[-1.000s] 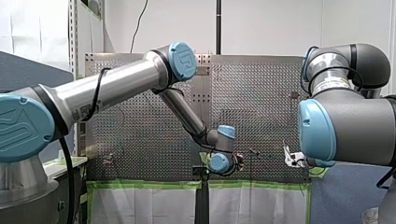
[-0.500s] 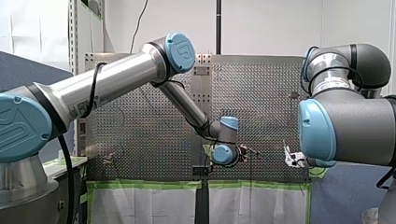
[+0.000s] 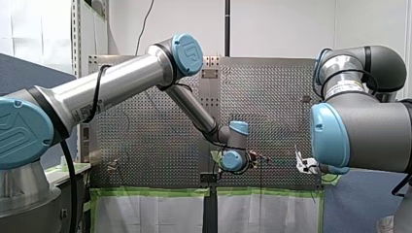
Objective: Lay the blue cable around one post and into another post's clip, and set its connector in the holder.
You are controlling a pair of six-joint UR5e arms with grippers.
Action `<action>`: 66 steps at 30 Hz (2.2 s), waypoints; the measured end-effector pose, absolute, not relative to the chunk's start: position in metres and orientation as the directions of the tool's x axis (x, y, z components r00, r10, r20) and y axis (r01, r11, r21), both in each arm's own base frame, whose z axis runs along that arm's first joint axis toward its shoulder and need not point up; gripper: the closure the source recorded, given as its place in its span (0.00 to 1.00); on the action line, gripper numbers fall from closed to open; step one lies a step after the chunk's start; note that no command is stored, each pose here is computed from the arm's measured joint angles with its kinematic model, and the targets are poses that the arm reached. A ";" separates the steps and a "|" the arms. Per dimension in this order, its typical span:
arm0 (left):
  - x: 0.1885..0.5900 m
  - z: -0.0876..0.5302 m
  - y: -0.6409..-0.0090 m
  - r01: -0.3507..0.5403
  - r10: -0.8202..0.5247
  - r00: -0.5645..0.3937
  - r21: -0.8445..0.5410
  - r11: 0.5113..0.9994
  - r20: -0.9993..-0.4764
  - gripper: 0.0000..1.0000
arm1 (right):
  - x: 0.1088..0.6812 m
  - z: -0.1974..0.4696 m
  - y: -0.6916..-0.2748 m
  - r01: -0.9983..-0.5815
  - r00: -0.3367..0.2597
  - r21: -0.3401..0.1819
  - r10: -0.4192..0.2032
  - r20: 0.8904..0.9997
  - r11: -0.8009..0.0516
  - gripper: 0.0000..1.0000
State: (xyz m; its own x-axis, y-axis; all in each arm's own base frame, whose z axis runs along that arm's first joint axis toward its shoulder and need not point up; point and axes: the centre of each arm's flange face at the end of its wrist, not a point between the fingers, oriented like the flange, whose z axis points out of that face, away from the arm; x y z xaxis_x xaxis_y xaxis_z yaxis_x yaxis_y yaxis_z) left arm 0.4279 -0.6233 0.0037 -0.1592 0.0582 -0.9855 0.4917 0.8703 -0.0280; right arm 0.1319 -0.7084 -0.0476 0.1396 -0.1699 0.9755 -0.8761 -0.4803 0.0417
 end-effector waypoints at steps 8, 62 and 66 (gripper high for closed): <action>0.428 0.004 -0.624 0.492 0.058 -0.159 -0.028 0.870 -0.985 0.00 | 0.132 -0.049 -0.708 -0.876 0.136 0.039 -0.170 0.976 -0.480 1.00; 0.388 0.118 -0.538 0.221 0.054 -0.067 0.038 0.974 -0.996 0.00 | 0.135 -0.052 -0.708 -0.876 0.121 0.022 -0.175 0.977 -0.482 1.00; 0.380 0.129 -0.527 0.219 0.049 -0.070 0.032 0.975 -0.996 0.00 | 0.136 -0.053 -0.708 -0.876 0.120 0.021 -0.174 0.977 -0.483 1.00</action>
State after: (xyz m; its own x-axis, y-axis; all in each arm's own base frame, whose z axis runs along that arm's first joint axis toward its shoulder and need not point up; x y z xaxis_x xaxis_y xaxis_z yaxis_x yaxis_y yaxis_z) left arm 0.3798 -0.5275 0.1292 -0.0699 0.0489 -0.9964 0.2195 0.9751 0.0325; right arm 0.1355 -0.7077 -0.0531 0.1196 -0.1741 0.9774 -0.8756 -0.4826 0.0211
